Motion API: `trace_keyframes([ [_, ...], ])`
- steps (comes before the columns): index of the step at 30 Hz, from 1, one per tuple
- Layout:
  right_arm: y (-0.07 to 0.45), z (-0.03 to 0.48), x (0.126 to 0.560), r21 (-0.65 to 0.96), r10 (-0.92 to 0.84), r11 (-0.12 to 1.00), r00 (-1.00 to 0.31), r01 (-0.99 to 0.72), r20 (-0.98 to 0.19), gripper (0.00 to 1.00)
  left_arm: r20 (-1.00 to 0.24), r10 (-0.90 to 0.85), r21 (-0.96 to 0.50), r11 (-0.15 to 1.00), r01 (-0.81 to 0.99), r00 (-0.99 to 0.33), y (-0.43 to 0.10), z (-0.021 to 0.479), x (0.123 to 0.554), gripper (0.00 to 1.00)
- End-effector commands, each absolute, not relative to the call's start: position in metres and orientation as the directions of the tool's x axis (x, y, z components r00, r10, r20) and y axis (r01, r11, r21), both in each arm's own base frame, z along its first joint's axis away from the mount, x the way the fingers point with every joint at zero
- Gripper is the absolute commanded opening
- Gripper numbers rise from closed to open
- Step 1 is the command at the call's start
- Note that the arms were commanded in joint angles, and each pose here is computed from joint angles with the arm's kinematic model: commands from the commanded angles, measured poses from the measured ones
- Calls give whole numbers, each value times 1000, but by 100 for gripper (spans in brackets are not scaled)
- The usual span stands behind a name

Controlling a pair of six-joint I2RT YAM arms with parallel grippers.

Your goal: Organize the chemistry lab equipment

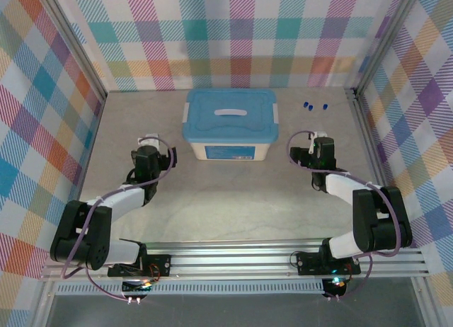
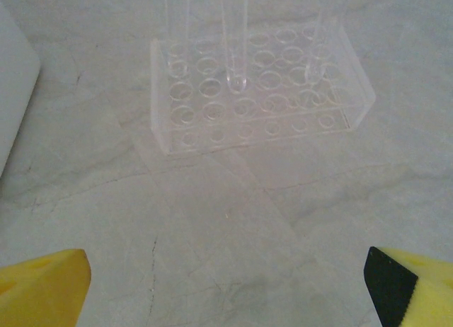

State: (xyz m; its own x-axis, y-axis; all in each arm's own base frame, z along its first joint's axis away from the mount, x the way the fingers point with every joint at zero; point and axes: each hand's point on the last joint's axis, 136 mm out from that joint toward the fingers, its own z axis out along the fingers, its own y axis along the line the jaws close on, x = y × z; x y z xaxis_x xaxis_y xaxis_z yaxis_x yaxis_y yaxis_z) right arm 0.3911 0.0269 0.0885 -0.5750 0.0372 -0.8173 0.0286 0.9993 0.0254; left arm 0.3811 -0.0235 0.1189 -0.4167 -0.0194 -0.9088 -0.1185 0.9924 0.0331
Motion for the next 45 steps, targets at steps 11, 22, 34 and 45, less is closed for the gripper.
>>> trace_keyframes([
  [11, 27, 106, 396, 20, -8, 998, -416, -63, -910, 100, -964, 13, 46, 992, -118, -266, -15, 105, 381, 100],
  [22, 24, 92, 400, 91, 40, 990, -399, -110, -916, 99, -923, -45, -34, 999, -34, -381, -16, 81, 400, 100],
  [34, 24, 93, 400, 99, 45, 988, -401, -115, -915, 99, -927, -68, -45, 996, -71, -368, -8, 83, 400, 100],
  [45, 24, 90, 399, 97, 45, 989, -395, -115, -917, 99, -924, -54, -46, 998, -32, -378, -14, 82, 401, 100],
])
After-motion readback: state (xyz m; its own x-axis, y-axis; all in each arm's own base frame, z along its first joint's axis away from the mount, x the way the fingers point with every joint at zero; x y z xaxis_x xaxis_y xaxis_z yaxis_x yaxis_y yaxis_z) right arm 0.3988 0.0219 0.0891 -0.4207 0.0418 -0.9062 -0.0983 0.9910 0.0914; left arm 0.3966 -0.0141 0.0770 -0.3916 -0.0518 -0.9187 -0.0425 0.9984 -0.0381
